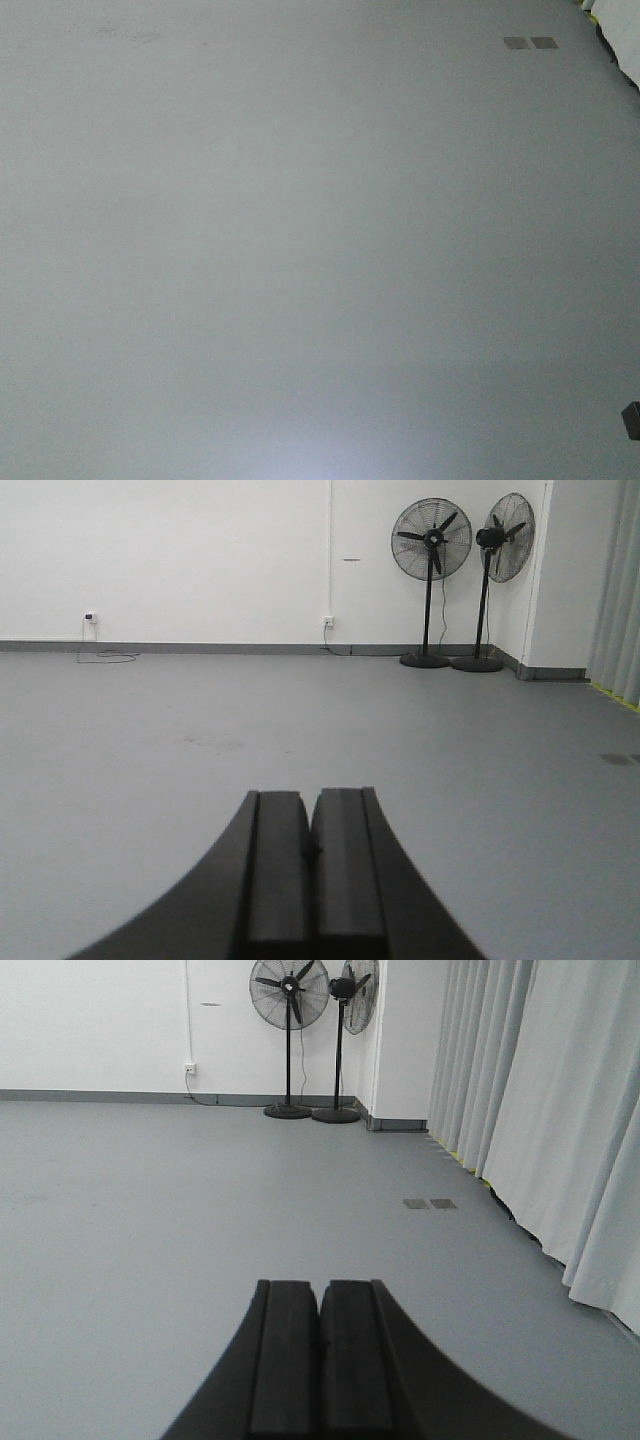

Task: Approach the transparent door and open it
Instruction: 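Drive the base across the grey floor toward the glass sliding door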

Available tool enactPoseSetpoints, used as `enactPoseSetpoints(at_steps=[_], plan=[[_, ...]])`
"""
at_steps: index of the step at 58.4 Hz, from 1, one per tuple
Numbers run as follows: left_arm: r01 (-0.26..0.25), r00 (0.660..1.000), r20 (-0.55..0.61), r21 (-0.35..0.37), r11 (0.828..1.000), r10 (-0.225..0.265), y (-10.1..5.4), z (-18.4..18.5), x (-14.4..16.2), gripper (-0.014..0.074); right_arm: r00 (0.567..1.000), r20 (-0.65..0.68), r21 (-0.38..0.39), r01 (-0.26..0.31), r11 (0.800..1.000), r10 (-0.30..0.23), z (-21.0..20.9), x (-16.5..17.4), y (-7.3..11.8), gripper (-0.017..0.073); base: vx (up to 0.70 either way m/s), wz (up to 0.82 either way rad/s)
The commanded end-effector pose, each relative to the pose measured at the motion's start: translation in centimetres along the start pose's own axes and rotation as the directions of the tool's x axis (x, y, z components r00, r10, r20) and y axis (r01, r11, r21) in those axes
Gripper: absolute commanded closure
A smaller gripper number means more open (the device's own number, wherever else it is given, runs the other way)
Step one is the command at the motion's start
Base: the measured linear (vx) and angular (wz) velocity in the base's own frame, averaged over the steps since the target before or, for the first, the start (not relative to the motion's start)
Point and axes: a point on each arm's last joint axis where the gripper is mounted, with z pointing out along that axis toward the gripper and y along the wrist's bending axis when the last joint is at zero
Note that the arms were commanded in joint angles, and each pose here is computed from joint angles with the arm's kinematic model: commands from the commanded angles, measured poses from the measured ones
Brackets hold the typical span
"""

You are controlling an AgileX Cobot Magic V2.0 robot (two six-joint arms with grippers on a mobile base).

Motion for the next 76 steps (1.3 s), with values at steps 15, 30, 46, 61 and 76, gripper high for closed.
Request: enactPoseSetpoints(at_steps=[15, 30, 46, 61, 76], plan=[[0.004, 0.998, 0.057, 0.006, 1.000, -0.004, -0.02, 0.05, 0.24, 0.0599, 0.996, 0.085, 0.000, 0.001, 1.000, -0.001, -0.08, -0.42, 0.01, 0.0567, 0.00, -0.01], [0.005, 0.998, 0.057, 0.006, 1.000, -0.005, -0.02, 0.05, 0.24, 0.0599, 0.996, 0.085, 0.000, 0.001, 1.000, -0.001, -0.08, -0.42, 0.01, 0.0567, 0.05, -0.01], [0.005, 0.998, 0.057, 0.006, 1.000, -0.005, -0.02, 0.05, 0.24, 0.0599, 0.996, 0.085, 0.000, 0.001, 1.000, -0.001, -0.08, -0.42, 0.01, 0.0567, 0.16, -0.07], [0.005, 0.998, 0.057, 0.006, 1.000, -0.005, -0.02, 0.05, 0.24, 0.0599, 0.996, 0.085, 0.000, 0.001, 1.000, -0.001, -0.08, -0.42, 0.01, 0.0567, 0.23, -0.04], [0.005, 0.998, 0.057, 0.006, 1.000, -0.005, -0.02, 0.05, 0.24, 0.0599, 0.996, 0.085, 0.000, 0.001, 1.000, -0.001, -0.08, -0.42, 0.01, 0.0567, 0.31, 0.17]])
